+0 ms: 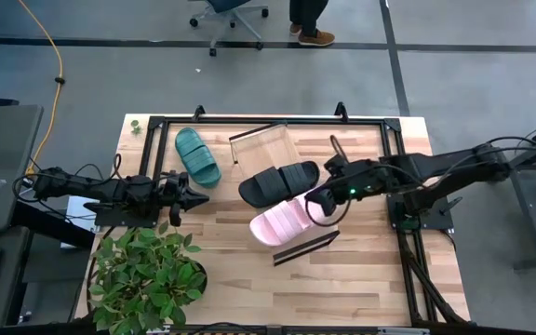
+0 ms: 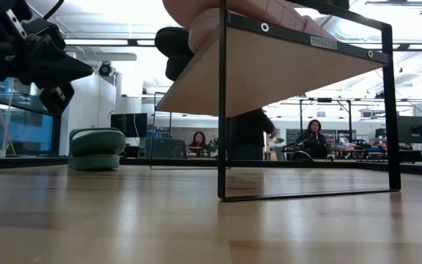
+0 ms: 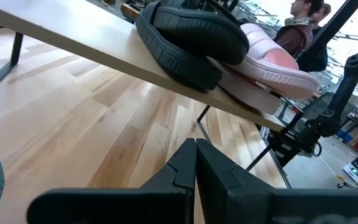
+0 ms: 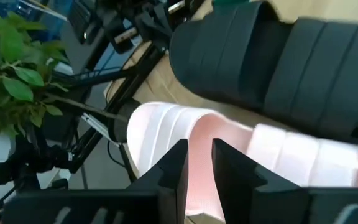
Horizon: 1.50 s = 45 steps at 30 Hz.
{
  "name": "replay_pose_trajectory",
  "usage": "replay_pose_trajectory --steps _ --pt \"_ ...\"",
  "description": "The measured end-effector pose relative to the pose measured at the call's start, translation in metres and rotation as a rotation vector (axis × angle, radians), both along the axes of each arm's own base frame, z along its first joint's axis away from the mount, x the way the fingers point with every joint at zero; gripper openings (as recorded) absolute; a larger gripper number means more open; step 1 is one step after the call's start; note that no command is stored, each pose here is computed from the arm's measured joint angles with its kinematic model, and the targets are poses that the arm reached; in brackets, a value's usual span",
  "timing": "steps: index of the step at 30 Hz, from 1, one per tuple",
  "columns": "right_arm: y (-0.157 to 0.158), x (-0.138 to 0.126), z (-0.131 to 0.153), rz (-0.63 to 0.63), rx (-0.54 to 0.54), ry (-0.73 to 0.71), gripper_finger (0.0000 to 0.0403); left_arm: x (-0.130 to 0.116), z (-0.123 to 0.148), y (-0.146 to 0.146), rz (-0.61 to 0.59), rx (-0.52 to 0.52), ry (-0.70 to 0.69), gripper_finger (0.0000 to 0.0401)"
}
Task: Pick and place slides into the shelf
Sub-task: Put the green pair of slides on the shelf
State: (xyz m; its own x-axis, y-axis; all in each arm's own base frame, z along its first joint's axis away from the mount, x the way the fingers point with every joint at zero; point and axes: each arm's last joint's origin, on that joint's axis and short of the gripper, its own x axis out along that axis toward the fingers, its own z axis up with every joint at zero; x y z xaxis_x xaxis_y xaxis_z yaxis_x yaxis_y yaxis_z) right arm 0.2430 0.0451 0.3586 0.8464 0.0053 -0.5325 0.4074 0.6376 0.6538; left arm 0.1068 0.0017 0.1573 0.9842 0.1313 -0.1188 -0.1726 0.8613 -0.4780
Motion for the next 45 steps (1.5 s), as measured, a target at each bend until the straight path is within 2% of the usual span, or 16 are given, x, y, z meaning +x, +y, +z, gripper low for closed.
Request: replay_pose_trajectory --steps 7,12,19,23,31,37,45 --pt "-0.007 -0.021 0.012 -0.05 -0.06 -0.033 0.0063 0.0 0.006 0.001 0.052 0.009 -0.062 0.0001" --pt "-0.012 -0.036 0.019 -0.119 -0.121 -0.045 0.0062 0.0 0.017 0.003 0.095 0.067 -0.162 0.0001" --pt "-0.02 -0.054 0.026 -0.243 -0.192 -0.069 0.0062 -0.005 0.055 0.004 0.144 0.203 -0.221 0.0001" --pt "-0.024 -0.063 0.027 -0.318 -0.246 -0.056 0.0062 -0.014 0.085 0.006 0.191 0.286 -0.176 0.0001" --pt "-0.03 -0.075 0.022 -0.452 -0.348 0.015 0.0062 -0.044 0.142 0.009 0.229 0.409 0.066 0.0001" --pt "-0.032 -0.077 0.02 -0.483 -0.388 0.041 0.0062 -0.058 0.18 0.01 0.255 0.534 0.116 0.0001" --pt "-0.033 -0.08 0.017 -0.496 -0.424 0.083 0.0062 -0.067 0.215 0.012 0.279 0.613 0.19 0.0001"
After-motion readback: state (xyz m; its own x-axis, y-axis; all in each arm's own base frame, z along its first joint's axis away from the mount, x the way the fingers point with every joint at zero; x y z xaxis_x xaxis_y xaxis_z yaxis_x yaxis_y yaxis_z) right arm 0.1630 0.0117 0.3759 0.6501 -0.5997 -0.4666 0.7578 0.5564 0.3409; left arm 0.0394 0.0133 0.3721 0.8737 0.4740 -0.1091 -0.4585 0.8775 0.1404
